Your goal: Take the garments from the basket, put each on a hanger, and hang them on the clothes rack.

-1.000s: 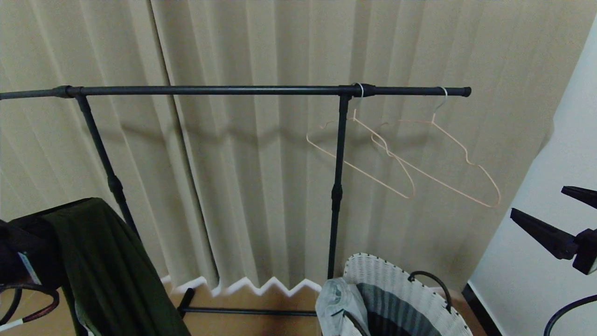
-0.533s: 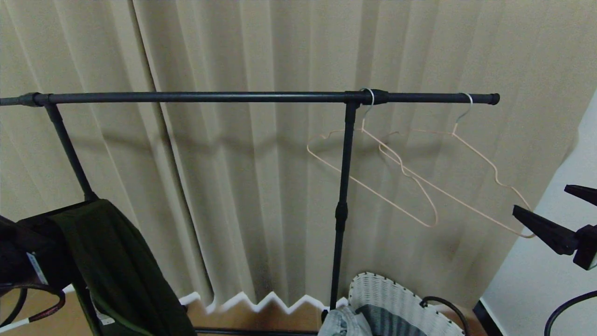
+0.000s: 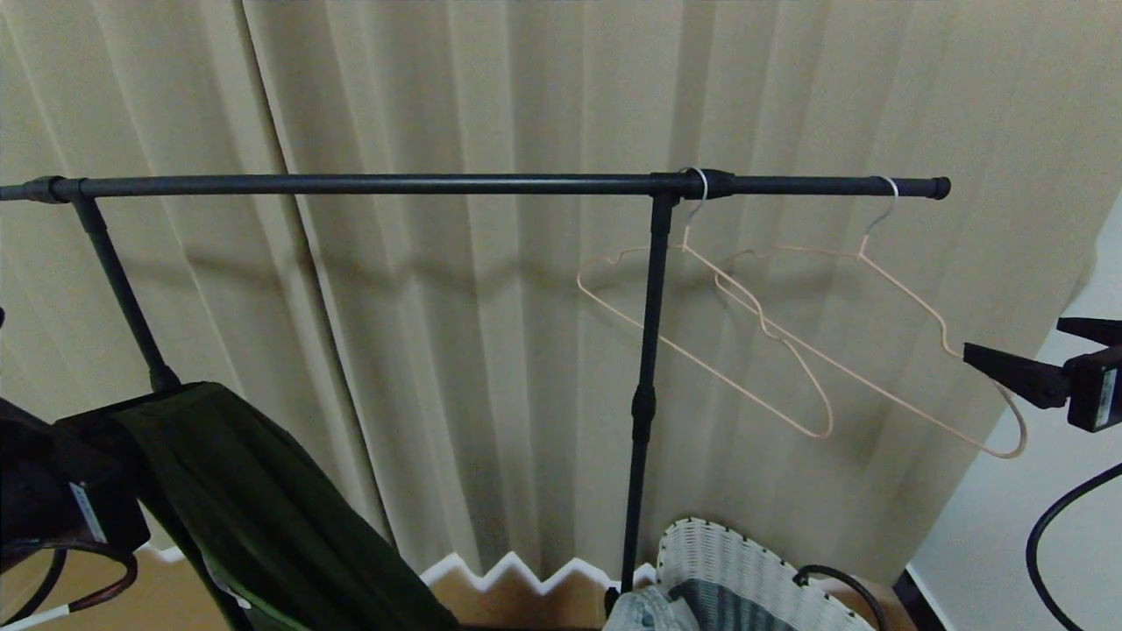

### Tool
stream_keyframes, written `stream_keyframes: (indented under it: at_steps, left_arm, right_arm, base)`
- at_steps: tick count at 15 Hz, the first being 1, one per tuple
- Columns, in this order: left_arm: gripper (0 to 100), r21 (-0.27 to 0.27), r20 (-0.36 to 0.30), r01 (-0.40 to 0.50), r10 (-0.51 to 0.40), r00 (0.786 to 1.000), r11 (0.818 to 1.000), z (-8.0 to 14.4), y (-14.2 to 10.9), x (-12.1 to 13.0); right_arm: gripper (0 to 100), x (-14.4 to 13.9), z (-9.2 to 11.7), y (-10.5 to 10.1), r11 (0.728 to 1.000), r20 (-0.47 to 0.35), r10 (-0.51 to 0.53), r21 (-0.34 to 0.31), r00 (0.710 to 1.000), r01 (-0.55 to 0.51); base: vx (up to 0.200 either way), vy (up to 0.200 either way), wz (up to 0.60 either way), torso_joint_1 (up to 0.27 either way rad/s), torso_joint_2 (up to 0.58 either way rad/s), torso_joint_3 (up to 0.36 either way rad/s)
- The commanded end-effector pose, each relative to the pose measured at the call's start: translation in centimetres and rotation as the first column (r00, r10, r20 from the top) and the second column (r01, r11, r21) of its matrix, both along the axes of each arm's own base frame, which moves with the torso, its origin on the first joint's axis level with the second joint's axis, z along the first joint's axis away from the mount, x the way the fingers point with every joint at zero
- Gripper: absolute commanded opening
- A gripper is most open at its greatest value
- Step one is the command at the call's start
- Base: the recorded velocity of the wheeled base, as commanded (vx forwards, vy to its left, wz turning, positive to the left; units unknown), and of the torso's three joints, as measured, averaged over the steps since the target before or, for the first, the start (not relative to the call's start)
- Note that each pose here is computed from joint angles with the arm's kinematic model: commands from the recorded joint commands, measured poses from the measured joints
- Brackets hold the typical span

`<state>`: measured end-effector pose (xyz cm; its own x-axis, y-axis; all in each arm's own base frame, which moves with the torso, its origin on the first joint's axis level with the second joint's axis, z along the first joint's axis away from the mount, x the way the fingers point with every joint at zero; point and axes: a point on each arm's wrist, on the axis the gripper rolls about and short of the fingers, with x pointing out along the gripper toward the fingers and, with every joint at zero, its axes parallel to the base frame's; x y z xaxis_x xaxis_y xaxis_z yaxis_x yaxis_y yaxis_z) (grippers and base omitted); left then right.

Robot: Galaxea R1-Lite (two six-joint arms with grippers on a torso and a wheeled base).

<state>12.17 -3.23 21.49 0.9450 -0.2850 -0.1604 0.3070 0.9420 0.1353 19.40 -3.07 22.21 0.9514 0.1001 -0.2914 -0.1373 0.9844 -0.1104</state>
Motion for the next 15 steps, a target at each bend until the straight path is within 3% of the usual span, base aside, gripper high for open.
stream_keyframes:
  at_steps: [1,4,9,15]
  left_arm:
    - [0,0.000,0.000,0.011,-0.011,1.000,1.000,0.0,-0.1,0.0]
    - [0,-0.004,0.015,0.027,-0.027,1.000,1.000,0.0,-0.2,-0.7]
    - [0,-0.008,0.028,0.086,-0.086,0.996,0.996,-0.3,-0.5,-1.8]
    - [0,-0.006,0.021,0.086,-0.086,0.996,0.996,-0.4,-0.6,-1.7]
  right_arm:
    - [100,2.4,1.9,-0.6,1.000,-0.085,-0.007,0.017,0.996,0.008]
    - [100,5.2,2.7,-1.0,0.999,-0.234,0.005,0.043,0.972,0.006]
    - [100,9.3,-0.1,-1.0,0.999,-0.348,0.044,0.044,0.937,-0.031]
    - [100,10.6,-0.7,0.3,0.996,-0.358,0.092,0.049,0.929,-0.080]
  base:
    - [0.000,0.000,0.00,0.000,0.00,0.000]
    - [0.000,0.000,0.00,0.000,0.00,0.000]
    - [0.000,0.000,0.00,0.000,0.00,0.000]
    - [0.000,0.000,0.00,0.000,0.00,0.000]
